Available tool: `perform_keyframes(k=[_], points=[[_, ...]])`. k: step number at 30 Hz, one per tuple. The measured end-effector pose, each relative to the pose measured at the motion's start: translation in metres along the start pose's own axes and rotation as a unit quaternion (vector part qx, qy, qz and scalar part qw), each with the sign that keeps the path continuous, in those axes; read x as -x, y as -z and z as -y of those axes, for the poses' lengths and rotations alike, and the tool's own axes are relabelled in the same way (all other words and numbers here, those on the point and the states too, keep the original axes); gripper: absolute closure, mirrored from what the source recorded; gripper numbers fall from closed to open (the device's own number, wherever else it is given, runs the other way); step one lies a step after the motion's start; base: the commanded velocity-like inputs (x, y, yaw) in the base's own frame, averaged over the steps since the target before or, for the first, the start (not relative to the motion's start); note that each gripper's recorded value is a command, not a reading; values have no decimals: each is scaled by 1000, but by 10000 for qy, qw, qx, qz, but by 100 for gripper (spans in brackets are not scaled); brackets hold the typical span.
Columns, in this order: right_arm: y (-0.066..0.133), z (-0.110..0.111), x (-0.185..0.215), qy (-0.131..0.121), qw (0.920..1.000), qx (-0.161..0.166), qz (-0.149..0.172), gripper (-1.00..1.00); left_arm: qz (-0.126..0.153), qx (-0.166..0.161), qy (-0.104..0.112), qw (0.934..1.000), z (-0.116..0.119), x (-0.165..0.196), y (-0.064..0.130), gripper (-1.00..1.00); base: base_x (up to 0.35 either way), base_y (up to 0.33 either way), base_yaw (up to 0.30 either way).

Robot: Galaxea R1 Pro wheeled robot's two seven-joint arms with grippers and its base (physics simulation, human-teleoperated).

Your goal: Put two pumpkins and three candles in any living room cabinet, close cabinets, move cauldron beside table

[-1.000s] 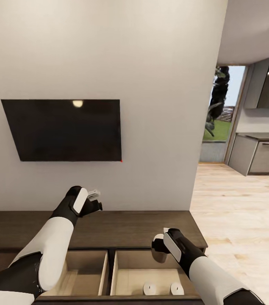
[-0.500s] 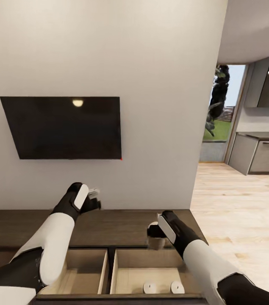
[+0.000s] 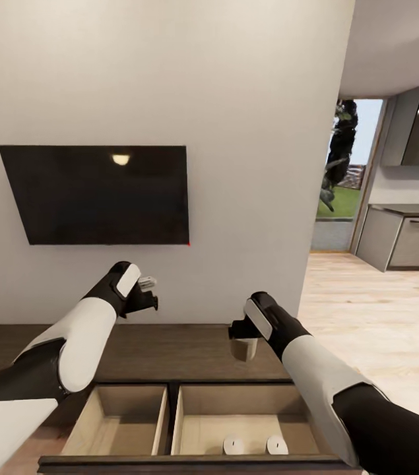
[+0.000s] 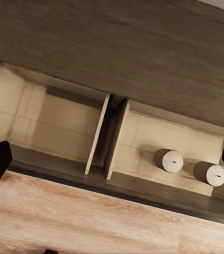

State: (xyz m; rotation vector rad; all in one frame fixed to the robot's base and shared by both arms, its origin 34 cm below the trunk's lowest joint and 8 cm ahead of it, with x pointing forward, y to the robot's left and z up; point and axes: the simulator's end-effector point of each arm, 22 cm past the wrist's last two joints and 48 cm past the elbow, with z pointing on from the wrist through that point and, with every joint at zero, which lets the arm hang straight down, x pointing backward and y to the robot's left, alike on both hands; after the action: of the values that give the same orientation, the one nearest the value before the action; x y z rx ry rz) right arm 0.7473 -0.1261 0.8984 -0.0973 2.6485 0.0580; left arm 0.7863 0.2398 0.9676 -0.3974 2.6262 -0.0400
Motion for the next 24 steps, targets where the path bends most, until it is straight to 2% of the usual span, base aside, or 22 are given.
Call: perform_keyframes(k=[2, 5, 9, 13, 15, 19, 24], points=[[-4, -1, -3, -11, 10000, 13, -25, 100, -11, -61, 73, 10000, 0, 0, -2, -100, 0, 0, 0], [-11, -3, -10, -32, 9999, 44, -86, 100, -61, -257, 346, 9991, -3, 0, -6, -100, 0, 0, 0], [-17, -11, -15, -29, 9999, 109, -112, 100, -72, -332, 480, 9983, -8, -1, -11, -100, 0, 0, 0], [-31, -23, -36, -145, 9988, 283, -371, 100, -74, -358, 524, 9980, -9, -3, -17, -100, 0, 0, 0], [-42, -24, -51, -299, 9975, 357, -524, 100, -78, -364, 533, 9979, -9, -5, -20, -100, 0, 0, 0], [-61, -20, -67, -481, 9965, 326, -593, 100, -83, -373, 536, 9978, -9, -8, -25, -100, 0, 0, 0], [-71, -18, -70, -557, 9967, 308, -513, 100, -77, -370, 535, 9979, -10, -12, -32, -100, 0, 0, 0]])
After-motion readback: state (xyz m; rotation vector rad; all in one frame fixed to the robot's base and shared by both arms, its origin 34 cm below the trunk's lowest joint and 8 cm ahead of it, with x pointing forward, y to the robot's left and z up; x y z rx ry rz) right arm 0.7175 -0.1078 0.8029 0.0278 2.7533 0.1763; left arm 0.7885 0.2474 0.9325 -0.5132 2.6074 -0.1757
